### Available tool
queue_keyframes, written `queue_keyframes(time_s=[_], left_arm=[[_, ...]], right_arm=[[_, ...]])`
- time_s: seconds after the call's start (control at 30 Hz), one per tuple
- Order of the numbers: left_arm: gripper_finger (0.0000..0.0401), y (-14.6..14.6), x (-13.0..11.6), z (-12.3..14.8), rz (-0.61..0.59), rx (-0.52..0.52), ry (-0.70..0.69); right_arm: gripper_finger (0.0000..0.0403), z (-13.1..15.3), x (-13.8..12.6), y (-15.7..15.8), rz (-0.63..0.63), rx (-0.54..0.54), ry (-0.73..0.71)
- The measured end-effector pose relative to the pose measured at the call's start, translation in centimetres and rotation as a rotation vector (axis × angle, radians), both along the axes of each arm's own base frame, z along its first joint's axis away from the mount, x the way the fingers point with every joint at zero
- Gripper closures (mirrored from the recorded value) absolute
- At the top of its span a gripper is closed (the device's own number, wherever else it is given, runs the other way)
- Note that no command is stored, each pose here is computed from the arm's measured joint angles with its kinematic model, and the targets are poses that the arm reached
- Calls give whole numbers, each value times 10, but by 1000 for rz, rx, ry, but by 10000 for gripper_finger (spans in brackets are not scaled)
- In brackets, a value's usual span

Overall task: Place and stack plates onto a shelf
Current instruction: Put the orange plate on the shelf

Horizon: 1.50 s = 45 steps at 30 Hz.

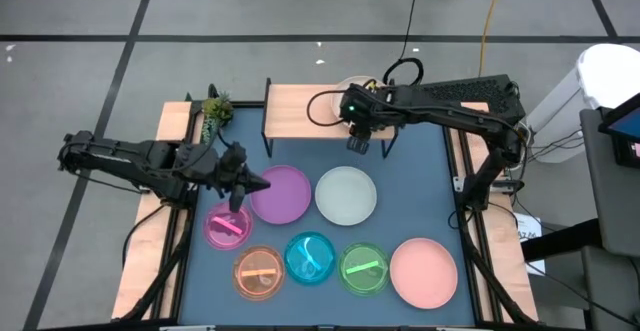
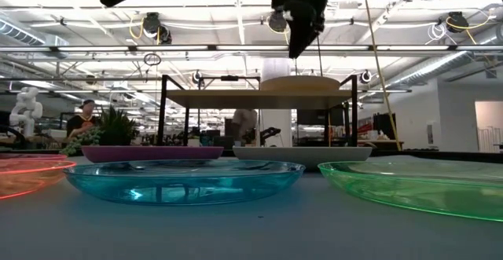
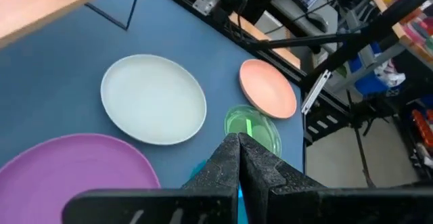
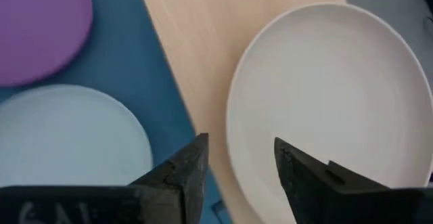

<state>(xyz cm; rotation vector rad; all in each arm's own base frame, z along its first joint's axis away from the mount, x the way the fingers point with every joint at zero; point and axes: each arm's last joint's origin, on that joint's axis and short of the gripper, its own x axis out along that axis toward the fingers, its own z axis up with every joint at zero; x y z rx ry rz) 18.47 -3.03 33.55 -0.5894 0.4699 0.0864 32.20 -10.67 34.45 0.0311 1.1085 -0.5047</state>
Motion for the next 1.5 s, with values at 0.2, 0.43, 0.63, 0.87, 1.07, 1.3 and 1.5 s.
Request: queue_keyframes(time_s=[0.2, 0.43, 0.63, 0.87, 1.07, 1.3, 1.5], left_arm=[[397, -5, -5, -7, 18, -72, 92], [351, -22, -15, -16, -37, -109, 214], [302, -42, -15, -28, -51, -172, 328], [293, -66, -2, -51, 92, -393, 534], [293, -83, 8, -73, 252, -558, 712], [293, -105, 12, -94, 323, -630, 871], [293, -113, 9, -102, 316, -627, 929]], right_arm=[[251, 25, -16, 21, -27, 71, -131], [252, 50, -35, 46, 38, 113, -228], [252, 62, -47, 57, 30, 131, -290], [252, 67, -50, 70, 13, 169, -327], [252, 66, -49, 84, 47, 189, -318], [252, 64, -52, 97, 88, 199, -270], [252, 63, -53, 101, 112, 196, -252]])
